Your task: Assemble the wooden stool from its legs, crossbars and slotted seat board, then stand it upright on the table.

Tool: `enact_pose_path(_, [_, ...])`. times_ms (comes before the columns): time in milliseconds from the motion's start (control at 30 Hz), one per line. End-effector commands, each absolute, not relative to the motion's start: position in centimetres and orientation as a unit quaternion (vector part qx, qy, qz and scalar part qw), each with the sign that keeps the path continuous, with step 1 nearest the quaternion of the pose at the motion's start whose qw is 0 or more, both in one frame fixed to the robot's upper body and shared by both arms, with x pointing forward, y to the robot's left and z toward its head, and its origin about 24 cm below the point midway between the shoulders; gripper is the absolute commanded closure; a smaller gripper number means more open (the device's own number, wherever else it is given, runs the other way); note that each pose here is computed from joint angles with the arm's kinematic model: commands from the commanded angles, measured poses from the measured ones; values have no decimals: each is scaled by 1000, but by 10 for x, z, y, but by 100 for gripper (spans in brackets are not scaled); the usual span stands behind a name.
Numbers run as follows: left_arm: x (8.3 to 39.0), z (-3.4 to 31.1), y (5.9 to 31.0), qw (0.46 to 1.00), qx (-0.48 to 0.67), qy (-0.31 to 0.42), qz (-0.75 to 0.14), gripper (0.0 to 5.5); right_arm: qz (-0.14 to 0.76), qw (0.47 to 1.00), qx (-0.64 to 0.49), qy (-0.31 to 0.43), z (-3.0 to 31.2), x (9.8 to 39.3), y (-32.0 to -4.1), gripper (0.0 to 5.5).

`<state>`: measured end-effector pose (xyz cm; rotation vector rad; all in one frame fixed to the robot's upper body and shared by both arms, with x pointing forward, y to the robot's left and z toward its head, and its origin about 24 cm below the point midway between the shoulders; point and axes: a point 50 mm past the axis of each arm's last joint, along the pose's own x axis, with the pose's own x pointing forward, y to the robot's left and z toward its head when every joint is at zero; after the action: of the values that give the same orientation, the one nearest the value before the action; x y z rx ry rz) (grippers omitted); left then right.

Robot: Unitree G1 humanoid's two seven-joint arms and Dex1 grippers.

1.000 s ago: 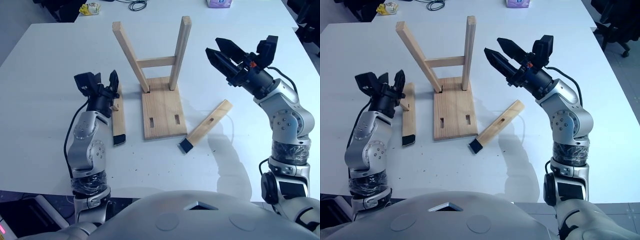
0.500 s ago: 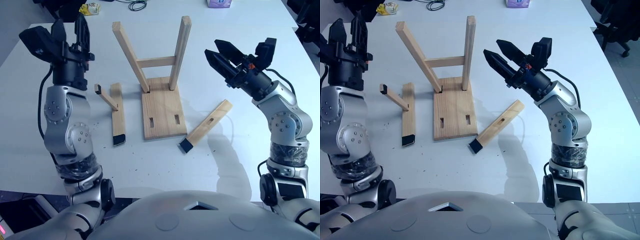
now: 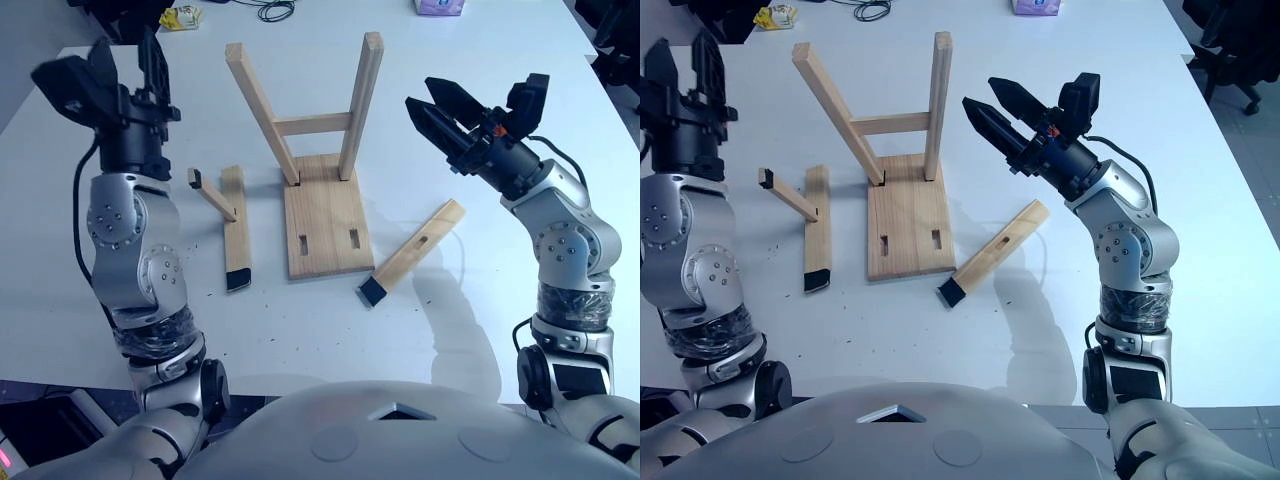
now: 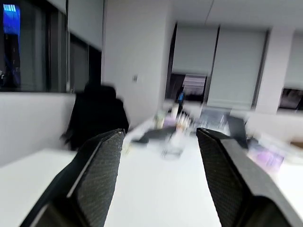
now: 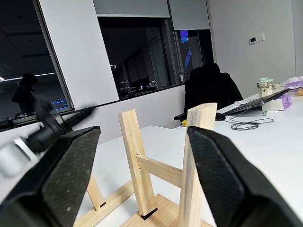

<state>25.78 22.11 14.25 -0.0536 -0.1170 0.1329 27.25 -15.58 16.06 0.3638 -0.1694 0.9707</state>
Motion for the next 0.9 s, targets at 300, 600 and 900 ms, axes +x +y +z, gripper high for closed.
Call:
enact_pose_path(300, [257, 112, 212, 997, -66, 16, 34, 268, 463, 864, 181, -85, 165, 271, -155, 210])
enact_pose_path(600, [246, 196, 222, 981, -129, -147, 16, 249, 444, 872, 190, -76, 158, 261, -161, 210])
enact_pose_path(900, [207, 170, 212, 1000, -17, 2, -15, 149, 377, 901, 202, -68, 144, 234, -174, 210])
